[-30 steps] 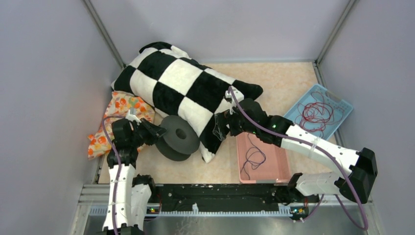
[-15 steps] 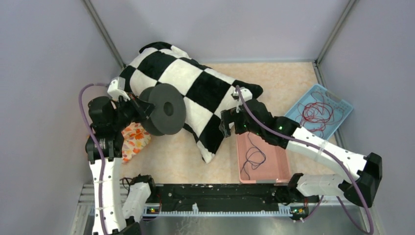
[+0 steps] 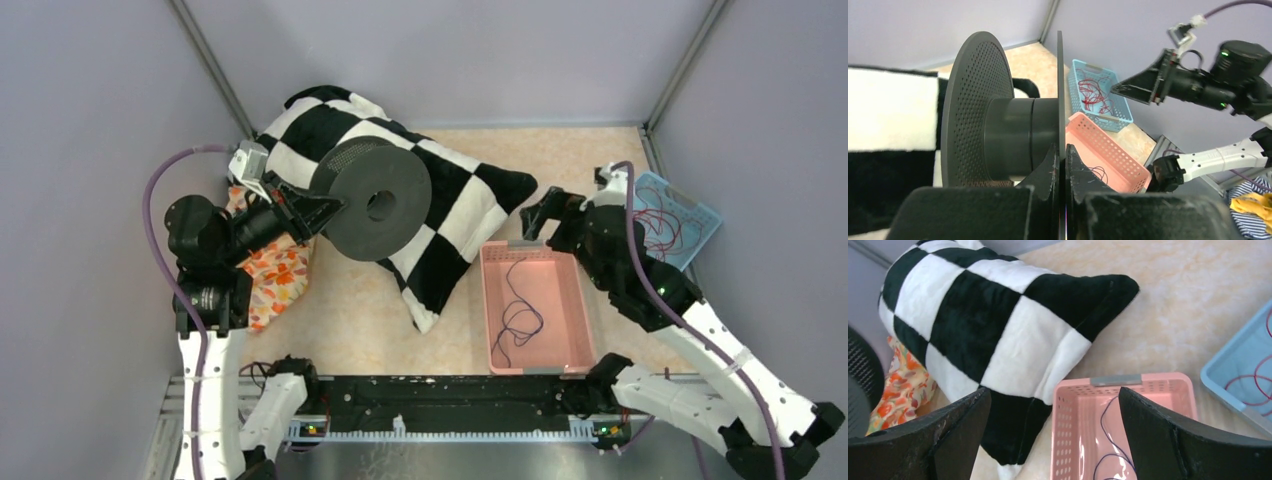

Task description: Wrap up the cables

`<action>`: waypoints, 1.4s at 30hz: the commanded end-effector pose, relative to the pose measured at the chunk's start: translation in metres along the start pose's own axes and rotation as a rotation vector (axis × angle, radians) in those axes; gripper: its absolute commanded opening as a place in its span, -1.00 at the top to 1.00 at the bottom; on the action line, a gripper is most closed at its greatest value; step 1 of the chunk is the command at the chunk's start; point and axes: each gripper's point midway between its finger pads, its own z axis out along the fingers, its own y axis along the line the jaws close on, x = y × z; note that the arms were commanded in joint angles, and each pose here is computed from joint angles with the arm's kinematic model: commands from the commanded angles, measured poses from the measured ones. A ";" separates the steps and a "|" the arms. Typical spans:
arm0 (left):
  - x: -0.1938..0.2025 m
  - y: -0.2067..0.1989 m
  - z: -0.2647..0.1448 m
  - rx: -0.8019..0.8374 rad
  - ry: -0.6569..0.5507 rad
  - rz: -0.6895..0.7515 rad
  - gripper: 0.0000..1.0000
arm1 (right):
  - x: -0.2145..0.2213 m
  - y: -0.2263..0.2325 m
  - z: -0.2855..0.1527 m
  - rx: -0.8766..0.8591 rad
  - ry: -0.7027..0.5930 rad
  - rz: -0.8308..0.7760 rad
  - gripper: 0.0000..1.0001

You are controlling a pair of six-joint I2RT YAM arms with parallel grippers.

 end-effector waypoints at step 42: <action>0.176 -0.042 0.334 0.643 0.106 0.501 1.00 | -0.012 -0.132 -0.068 0.433 -0.168 0.270 -0.97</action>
